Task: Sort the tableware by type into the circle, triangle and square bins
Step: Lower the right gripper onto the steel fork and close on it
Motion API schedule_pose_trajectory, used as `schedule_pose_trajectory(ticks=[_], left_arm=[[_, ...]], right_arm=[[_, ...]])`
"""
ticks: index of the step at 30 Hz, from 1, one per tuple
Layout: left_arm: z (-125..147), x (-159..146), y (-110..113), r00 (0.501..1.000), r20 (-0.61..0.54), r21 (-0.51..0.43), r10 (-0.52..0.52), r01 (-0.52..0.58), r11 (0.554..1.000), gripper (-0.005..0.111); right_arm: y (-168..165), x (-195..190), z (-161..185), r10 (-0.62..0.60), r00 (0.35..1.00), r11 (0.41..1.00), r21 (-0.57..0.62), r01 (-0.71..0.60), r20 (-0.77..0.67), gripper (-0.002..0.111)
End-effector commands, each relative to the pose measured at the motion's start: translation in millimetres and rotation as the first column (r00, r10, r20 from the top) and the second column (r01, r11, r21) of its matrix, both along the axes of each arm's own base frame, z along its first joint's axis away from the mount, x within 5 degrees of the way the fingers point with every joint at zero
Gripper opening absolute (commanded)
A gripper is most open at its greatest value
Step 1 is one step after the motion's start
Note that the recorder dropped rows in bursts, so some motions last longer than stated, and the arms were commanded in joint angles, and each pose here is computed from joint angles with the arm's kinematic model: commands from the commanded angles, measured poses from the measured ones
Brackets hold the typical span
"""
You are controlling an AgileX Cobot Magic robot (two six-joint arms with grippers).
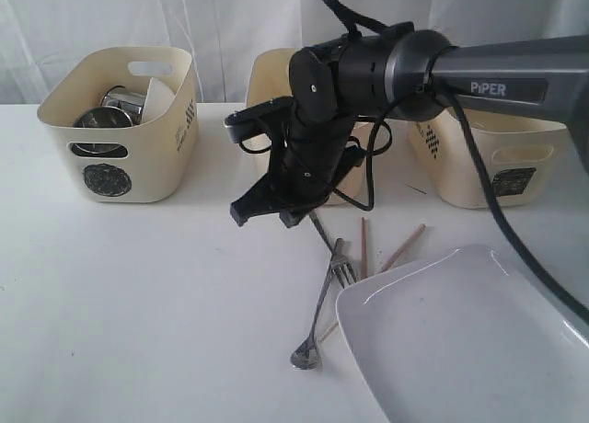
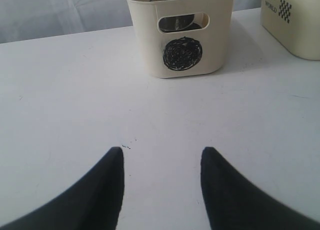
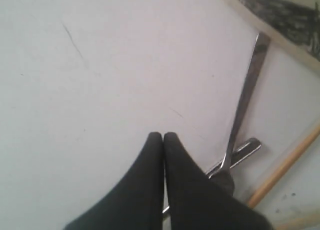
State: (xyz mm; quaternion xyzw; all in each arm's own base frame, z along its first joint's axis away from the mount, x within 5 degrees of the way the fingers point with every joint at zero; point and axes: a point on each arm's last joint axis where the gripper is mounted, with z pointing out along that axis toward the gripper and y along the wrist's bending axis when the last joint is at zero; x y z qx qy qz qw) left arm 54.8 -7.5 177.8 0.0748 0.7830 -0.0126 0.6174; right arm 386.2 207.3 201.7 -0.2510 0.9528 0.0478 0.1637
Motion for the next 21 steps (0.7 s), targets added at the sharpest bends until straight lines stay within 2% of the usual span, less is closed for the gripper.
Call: schedule_pose_trajectory(ticks=[1,9,15,17,18,21], left_arm=[[-0.1,-0.1,0.0,1.000,0.007,-0.014,0.004,-0.004,1.000,0.052],[-0.1,-0.1,0.0,1.000,0.007,-0.014,0.004,-0.004,1.000,0.052],[-0.1,-0.1,0.0,1.000,0.007,-0.014,0.004,-0.004,1.000,0.052],[-0.1,-0.1,0.0,1.000,0.007,-0.014,0.004,-0.004,1.000,0.052],[-0.1,-0.1,0.0,1.000,0.007,-0.014,0.004,-0.004,1.000,0.052],[-0.1,-0.1,0.0,1.000,0.007,-0.014,0.004,-0.004,1.000,0.052]], right_arm=[[4.8,-1.6,14.0,0.018,0.998,0.999,0.036,-0.020,0.063,0.000],[2.2,-1.8,13.9,0.025,0.998,1.000,0.005,-0.025,0.062,0.000],[1.0,-0.9,1.5,0.027,0.999,0.999,-0.033,-0.026,0.029,0.001],[0.9,-1.1,-8.7,0.027,1.000,0.998,-0.054,-0.028,-0.010,0.009],[0.9,-0.8,-16.4,0.027,0.999,0.997,-0.067,-0.030,-0.033,0.017],[-0.3,1.4,-24.7,0.038,0.999,0.994,-0.099,-0.041,-0.036,0.024]])
